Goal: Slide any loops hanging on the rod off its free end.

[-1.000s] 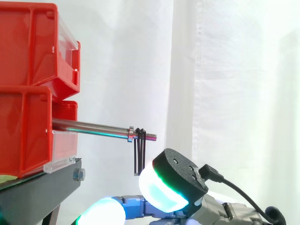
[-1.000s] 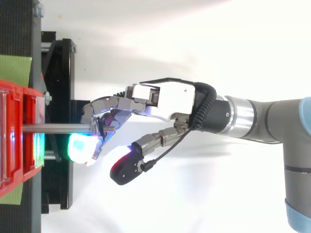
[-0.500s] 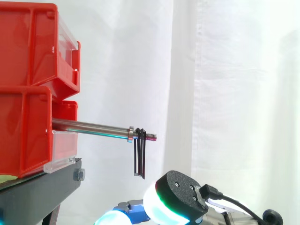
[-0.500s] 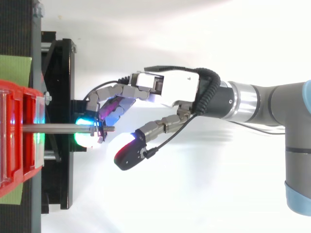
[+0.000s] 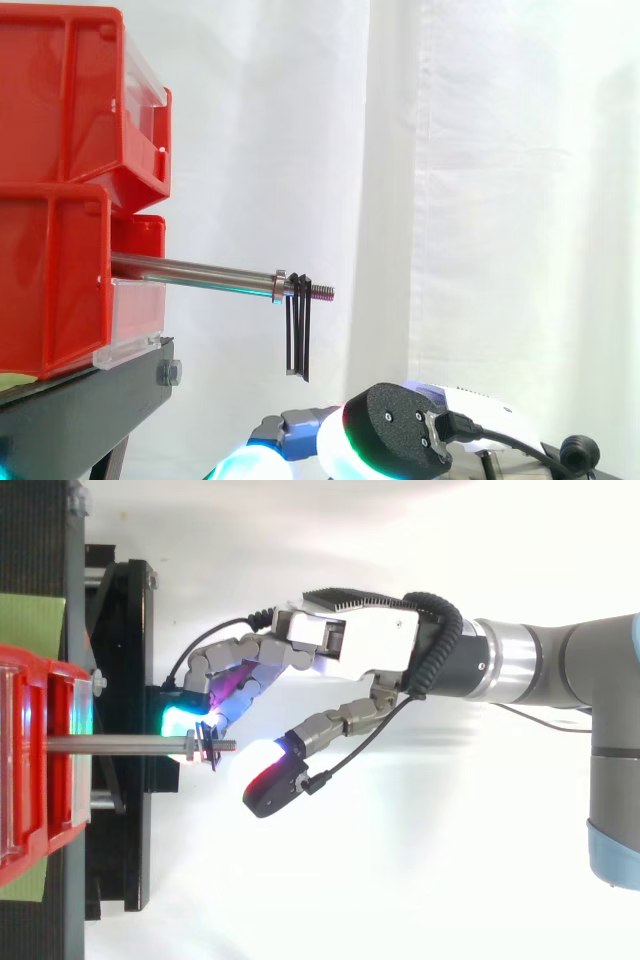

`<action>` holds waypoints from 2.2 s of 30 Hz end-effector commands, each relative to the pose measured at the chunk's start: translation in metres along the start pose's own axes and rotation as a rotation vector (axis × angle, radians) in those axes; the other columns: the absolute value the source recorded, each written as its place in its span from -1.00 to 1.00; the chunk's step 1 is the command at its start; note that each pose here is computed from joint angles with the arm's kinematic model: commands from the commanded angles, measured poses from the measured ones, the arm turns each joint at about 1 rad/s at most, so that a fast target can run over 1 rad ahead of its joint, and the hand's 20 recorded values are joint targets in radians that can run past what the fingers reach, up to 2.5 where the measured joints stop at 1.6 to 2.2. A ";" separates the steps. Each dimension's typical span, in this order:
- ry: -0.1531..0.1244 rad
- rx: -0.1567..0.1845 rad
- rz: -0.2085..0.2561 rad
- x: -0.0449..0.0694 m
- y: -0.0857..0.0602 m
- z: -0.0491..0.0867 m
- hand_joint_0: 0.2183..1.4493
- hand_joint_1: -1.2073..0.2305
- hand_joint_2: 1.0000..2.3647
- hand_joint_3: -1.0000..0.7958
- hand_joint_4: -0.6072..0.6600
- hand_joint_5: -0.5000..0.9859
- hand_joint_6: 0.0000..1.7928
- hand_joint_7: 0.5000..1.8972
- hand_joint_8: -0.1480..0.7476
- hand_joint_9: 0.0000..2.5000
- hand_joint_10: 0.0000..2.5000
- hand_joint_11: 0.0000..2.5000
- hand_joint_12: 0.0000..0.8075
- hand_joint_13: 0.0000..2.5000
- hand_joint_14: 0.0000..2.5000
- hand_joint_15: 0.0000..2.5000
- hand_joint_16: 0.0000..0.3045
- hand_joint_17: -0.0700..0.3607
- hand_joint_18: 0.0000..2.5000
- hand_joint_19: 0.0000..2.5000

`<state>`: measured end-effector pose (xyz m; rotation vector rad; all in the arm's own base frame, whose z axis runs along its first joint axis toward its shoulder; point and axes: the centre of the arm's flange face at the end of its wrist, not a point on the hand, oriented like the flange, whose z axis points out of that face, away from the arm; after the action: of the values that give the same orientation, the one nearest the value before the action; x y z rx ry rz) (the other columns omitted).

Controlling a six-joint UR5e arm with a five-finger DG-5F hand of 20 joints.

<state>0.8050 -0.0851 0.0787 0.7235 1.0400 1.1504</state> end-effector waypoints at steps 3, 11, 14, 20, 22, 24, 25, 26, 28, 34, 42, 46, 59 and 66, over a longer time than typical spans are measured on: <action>0.003 -0.008 -0.022 -0.005 0.004 0.002 -0.41 -0.19 -0.98 -0.28 0.43 -0.51 -0.44 -0.13 0.02 -0.23 -0.99 -0.70 -0.16 -0.40 -0.99 -0.83 -0.61 -0.05 -0.45 -0.63; 0.004 -0.023 -0.040 -0.015 0.014 0.007 -0.41 -0.20 -0.98 -0.28 0.44 -0.51 -0.44 -0.14 0.02 -0.22 -0.99 -0.70 -0.16 -0.40 -0.99 -0.83 -0.61 -0.05 -0.45 -0.64; 0.003 -0.027 -0.043 -0.021 0.016 0.008 -0.41 -0.19 -0.98 -0.28 0.44 -0.51 -0.44 -0.14 0.02 -0.22 -0.99 -0.70 -0.16 -0.39 -0.99 -0.83 -0.61 -0.05 -0.44 -0.63; 0.012 -0.038 -0.054 -0.032 0.027 0.012 -0.41 -0.19 -0.98 -0.28 0.44 -0.51 -0.44 -0.14 0.03 -0.21 -0.99 -0.70 -0.16 -0.38 -0.99 -0.83 -0.61 -0.05 -0.44 -0.63; 0.012 -0.038 -0.055 -0.034 0.028 0.012 -0.41 -0.19 -0.98 -0.28 0.44 -0.51 -0.44 -0.14 0.03 -0.21 -0.99 -0.70 -0.16 -0.38 -0.99 -0.83 -0.61 -0.05 -0.44 -0.63; 0.011 -0.040 -0.055 -0.033 0.027 0.012 -0.41 -0.19 -0.98 -0.28 0.45 -0.51 -0.44 -0.14 0.03 -0.21 -0.99 -0.70 -0.16 -0.38 -0.99 -0.83 -0.61 -0.05 -0.44 -0.63; 0.011 -0.041 -0.055 -0.033 0.027 0.012 -0.41 -0.19 -0.98 -0.28 0.44 -0.51 -0.44 -0.14 0.03 -0.21 -0.99 -0.70 -0.16 -0.38 -0.99 -0.83 -0.61 -0.05 -0.43 -0.63; 0.009 -0.041 -0.055 -0.034 0.027 0.012 -0.41 -0.19 -0.98 -0.28 0.45 -0.51 -0.44 -0.14 0.03 -0.21 -0.99 -0.70 -0.16 -0.38 -0.99 -0.82 -0.61 -0.05 -0.43 -0.63; 0.007 -0.042 -0.055 -0.034 0.028 0.012 -0.41 -0.19 -0.98 -0.28 0.45 -0.51 -0.44 -0.14 0.03 -0.21 -0.99 -0.70 -0.16 -0.38 -0.99 -0.82 -0.61 -0.05 -0.43 -0.63; 0.012 -0.037 -0.075 -0.034 0.028 0.012 -0.41 -0.19 -0.98 -0.28 0.43 -0.51 -0.44 -0.14 0.04 -0.20 -0.99 -0.69 -0.15 -0.37 -0.99 -0.82 -0.61 -0.05 -0.43 -0.63; 0.008 -0.043 -0.125 -0.029 0.028 0.013 -0.40 -0.20 -0.98 -0.28 0.43 -0.51 -0.44 -0.11 0.03 -0.21 -0.99 -0.70 -0.15 -0.37 -0.99 -0.82 -0.61 -0.05 -0.42 -0.63; 0.008 -0.043 -0.140 -0.029 0.028 0.013 -0.40 -0.20 -0.98 -0.28 0.42 -0.51 -0.44 -0.11 0.03 -0.20 -0.99 -0.69 -0.15 -0.38 -0.99 -0.82 -0.61 -0.05 -0.42 -0.63; 0.011 -0.047 -0.144 -0.025 0.030 0.014 -0.40 -0.20 -0.98 -0.28 0.44 -0.50 -0.44 -0.09 0.03 -0.21 -0.99 -0.70 -0.15 -0.38 -0.99 -0.82 -0.61 -0.05 -0.43 -0.63; 0.007 -0.059 -0.143 -0.024 0.033 0.016 -0.40 -0.20 -0.98 -0.28 0.44 -0.50 -0.44 -0.09 0.03 -0.21 -0.99 -0.69 -0.15 -0.38 -0.99 -0.82 -0.61 -0.05 -0.43 -0.63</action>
<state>0.8057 -0.0990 0.1188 0.5924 1.0479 1.0542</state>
